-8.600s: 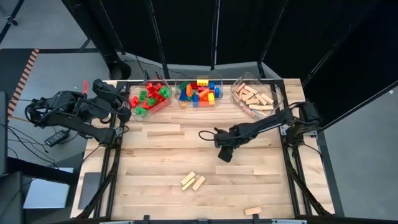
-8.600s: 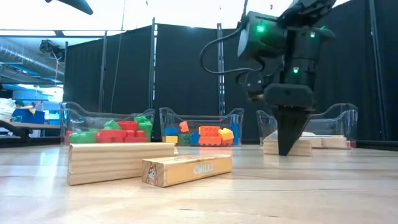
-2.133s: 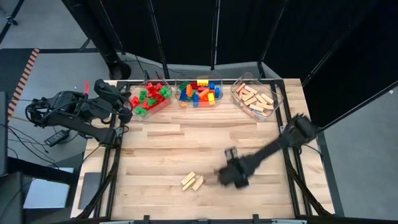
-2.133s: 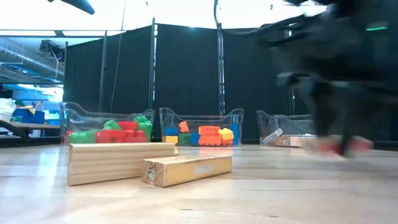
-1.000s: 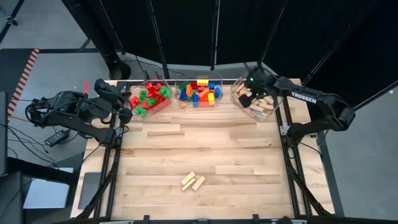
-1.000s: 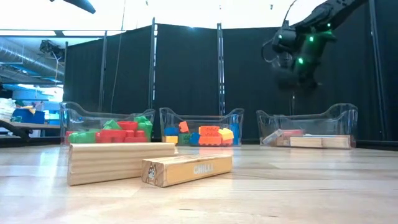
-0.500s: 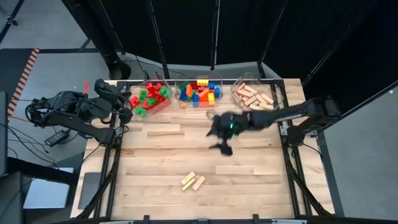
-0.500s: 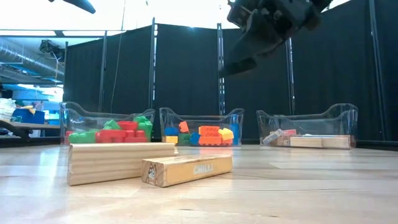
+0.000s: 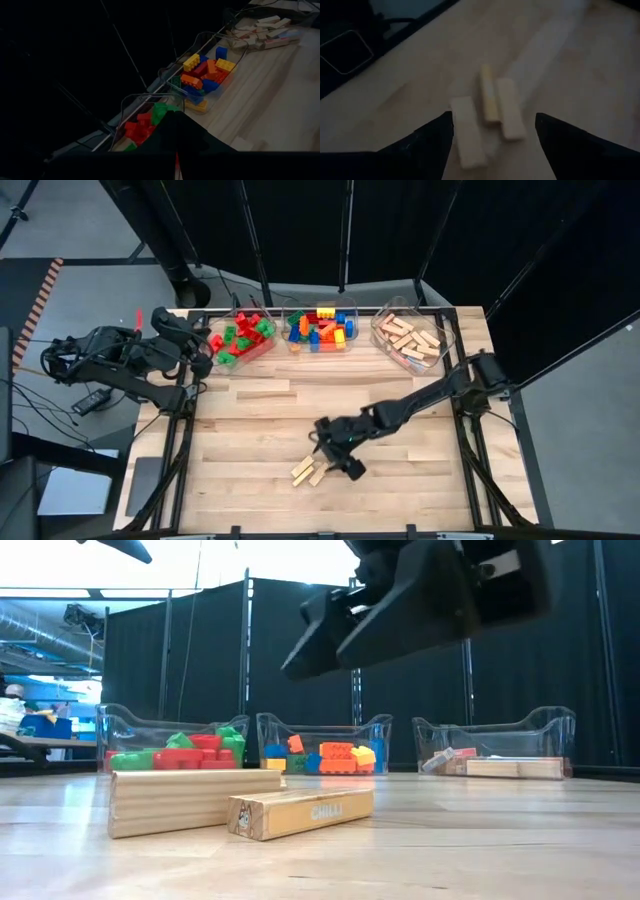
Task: Sort blocks by size
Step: Put the brown wooden block into the right transparent bin
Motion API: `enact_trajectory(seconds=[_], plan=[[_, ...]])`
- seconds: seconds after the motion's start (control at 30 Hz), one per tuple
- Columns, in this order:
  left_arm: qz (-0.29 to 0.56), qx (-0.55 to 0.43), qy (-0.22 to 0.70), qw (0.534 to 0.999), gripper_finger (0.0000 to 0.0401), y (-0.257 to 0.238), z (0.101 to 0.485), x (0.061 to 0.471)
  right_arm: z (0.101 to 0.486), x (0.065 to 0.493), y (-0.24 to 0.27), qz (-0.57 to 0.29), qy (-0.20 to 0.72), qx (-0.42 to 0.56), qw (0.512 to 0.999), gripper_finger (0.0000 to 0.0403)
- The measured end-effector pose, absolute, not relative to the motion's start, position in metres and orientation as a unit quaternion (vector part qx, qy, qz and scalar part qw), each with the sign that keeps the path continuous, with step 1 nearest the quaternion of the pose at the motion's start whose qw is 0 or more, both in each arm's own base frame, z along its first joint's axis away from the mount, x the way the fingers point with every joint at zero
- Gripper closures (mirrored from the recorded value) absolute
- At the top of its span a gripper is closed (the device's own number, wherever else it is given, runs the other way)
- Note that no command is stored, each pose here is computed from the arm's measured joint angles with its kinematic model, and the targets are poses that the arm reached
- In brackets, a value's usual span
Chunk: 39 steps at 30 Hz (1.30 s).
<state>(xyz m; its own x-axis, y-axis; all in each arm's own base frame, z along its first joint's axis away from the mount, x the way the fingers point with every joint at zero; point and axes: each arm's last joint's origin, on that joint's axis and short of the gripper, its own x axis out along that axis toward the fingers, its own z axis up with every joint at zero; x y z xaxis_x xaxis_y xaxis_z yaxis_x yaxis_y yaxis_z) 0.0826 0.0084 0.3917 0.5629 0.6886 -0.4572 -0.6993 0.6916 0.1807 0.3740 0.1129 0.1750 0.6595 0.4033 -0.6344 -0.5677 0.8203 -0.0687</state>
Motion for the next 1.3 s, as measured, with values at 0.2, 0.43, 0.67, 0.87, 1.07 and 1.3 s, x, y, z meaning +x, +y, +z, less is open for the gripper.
enact_trajectory(seconds=[0.2, 0.43, 0.67, 0.87, 1.07, 1.3], plan=[[0.383, -0.015, 0.259, 0.886, 0.0397, 0.008, 0.391, 0.083, 0.151, 0.39, 0.14, 0.3, 0.328, -0.153, 0.883, 0.0111], [0.38, -0.017, 0.261, 0.887, 0.0397, 0.008, 0.391, 0.083, 0.11, 0.392, 0.142, 0.275, 0.395, -0.147, 0.864, 0.0124], [0.38, -0.017, 0.261, 0.887, 0.0397, 0.008, 0.391, 0.083, 0.107, 0.392, 0.135, 0.225, 0.43, -0.13, 0.864, 0.0211], [0.38, -0.017, 0.261, 0.887, 0.0397, 0.008, 0.391, 0.083, 0.106, 0.39, 0.132, 0.226, 0.446, -0.121, 0.857, 0.0283], [0.381, -0.011, 0.269, 0.885, 0.0397, 0.008, 0.39, 0.082, 0.116, 0.384, 0.125, 0.165, 0.48, -0.062, 0.86, 0.0283], [0.385, -0.008, 0.267, 0.883, 0.0397, 0.008, 0.39, 0.081, 0.16, 0.365, 0.069, 0.021, 0.54, -0.062, 0.839, 0.0283]])
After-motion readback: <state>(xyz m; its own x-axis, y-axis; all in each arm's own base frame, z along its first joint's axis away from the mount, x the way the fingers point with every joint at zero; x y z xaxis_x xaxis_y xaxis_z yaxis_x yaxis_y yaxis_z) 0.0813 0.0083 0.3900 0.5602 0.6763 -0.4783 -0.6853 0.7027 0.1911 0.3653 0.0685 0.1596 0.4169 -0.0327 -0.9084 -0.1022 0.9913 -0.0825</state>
